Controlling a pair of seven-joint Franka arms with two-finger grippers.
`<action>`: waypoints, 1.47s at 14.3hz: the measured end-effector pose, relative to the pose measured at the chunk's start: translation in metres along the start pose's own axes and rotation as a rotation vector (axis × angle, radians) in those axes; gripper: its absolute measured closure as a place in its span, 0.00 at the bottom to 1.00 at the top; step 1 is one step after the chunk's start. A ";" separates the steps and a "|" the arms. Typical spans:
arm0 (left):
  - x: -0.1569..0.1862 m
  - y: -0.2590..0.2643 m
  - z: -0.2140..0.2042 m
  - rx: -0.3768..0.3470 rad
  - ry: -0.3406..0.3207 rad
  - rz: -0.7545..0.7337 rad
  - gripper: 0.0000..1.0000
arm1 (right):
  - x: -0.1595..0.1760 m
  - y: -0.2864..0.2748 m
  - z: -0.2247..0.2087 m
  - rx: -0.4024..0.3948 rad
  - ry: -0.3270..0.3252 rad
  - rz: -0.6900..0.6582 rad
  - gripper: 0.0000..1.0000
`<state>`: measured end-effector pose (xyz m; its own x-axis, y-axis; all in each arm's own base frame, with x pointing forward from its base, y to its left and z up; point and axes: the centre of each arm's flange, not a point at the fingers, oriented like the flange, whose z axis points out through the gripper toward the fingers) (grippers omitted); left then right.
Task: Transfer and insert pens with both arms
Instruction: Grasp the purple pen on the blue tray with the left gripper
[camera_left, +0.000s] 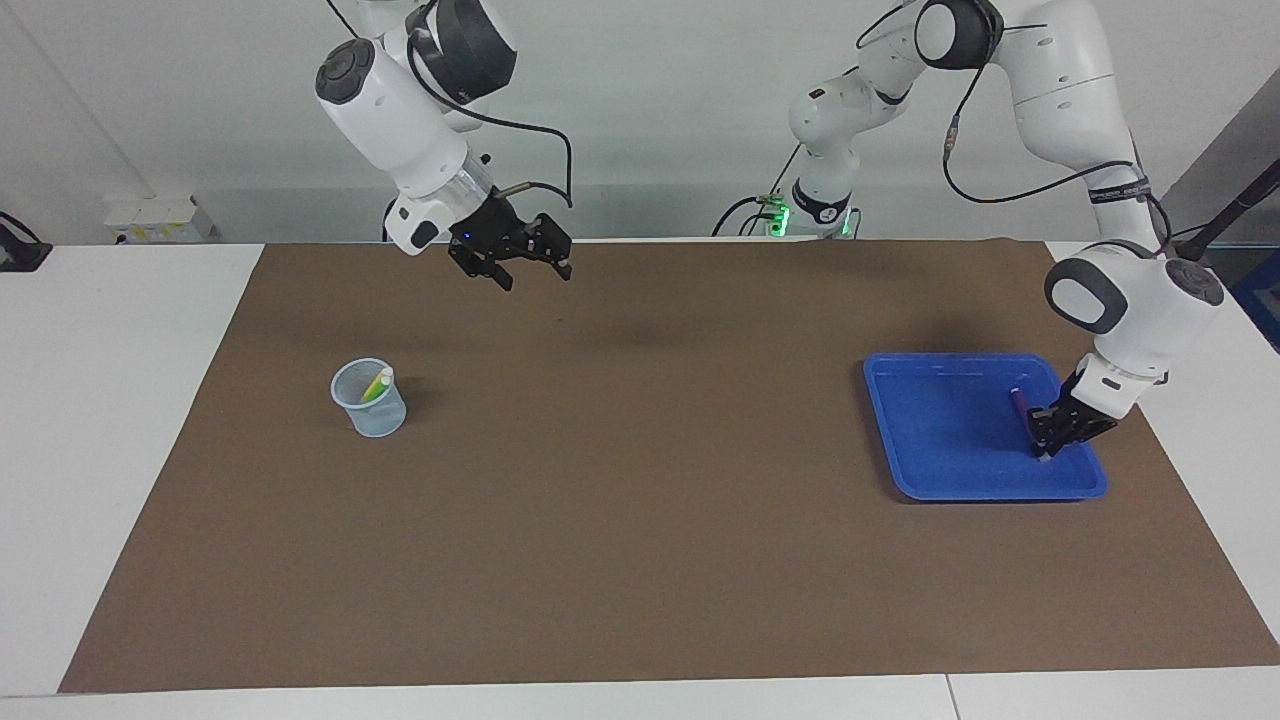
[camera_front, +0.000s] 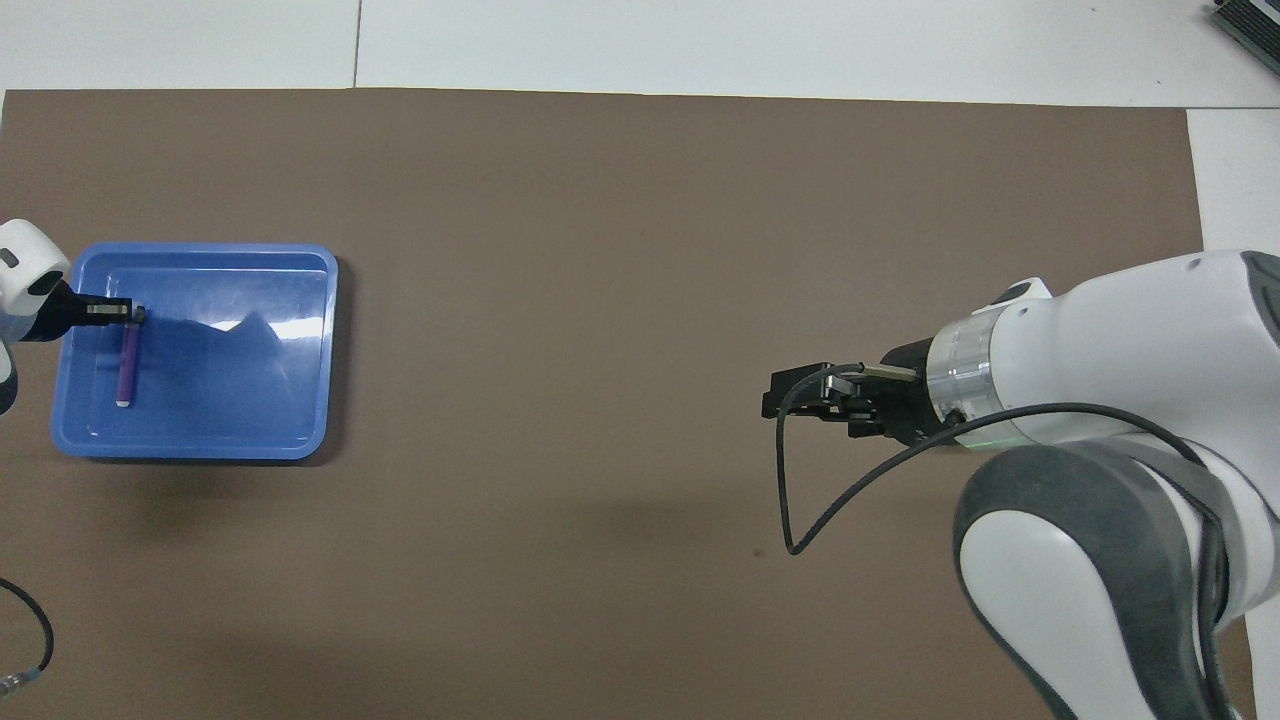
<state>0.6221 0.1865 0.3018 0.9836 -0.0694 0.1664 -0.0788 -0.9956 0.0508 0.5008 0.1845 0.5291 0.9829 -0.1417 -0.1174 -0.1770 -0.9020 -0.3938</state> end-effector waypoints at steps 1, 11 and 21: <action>0.000 0.000 -0.001 -0.004 -0.007 0.000 0.83 | 0.000 0.000 0.000 0.000 0.000 0.000 0.00; 0.010 0.007 -0.024 -0.044 -0.081 -0.113 0.83 | 0.000 0.000 -0.001 0.000 0.001 -0.001 0.00; 0.013 0.034 -0.086 -0.206 -0.090 -0.573 0.83 | 0.000 0.000 -0.001 0.000 0.001 -0.001 0.00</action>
<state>0.6183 0.1570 0.3903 0.8879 0.4593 -0.0265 0.4455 -0.8442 0.2981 0.5005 0.1845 0.5298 0.9831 -0.1416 -0.1160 -0.1764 -0.9020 -0.3940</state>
